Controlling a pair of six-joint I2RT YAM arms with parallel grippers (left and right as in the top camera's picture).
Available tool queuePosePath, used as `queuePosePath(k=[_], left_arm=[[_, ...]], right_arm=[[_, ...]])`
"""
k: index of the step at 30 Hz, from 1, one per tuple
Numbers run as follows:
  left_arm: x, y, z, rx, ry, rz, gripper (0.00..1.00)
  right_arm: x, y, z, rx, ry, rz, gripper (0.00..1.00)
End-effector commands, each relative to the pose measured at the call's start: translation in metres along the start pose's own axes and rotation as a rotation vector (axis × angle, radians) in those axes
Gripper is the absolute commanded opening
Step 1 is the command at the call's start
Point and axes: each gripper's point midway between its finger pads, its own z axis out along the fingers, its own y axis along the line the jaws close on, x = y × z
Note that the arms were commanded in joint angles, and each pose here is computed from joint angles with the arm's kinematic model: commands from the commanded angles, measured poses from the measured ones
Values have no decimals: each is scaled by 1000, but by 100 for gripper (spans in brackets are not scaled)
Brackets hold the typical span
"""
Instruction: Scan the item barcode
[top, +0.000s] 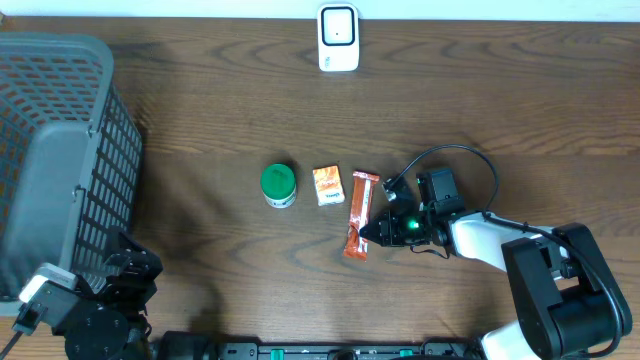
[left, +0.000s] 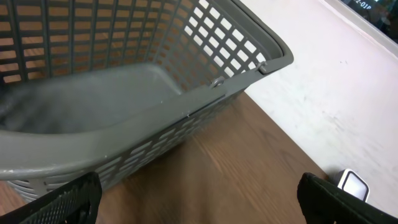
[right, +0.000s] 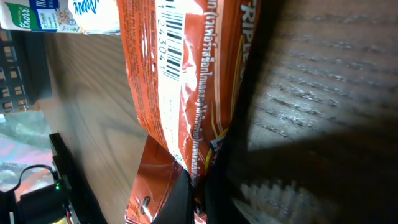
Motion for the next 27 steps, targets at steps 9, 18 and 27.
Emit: queuePosePath(k=[9, 18, 27], left_arm=[[0, 2, 0, -7, -6, -2, 98], [0, 2, 0, -7, -6, -2, 98], [0, 2, 0, -7, -6, -2, 98]], right_arm=[[1, -13, -26, 177, -82, -98, 2], [7, 32, -76, 163, -176, -233, 2], [37, 13, -92, 294, -118, -197, 1]])
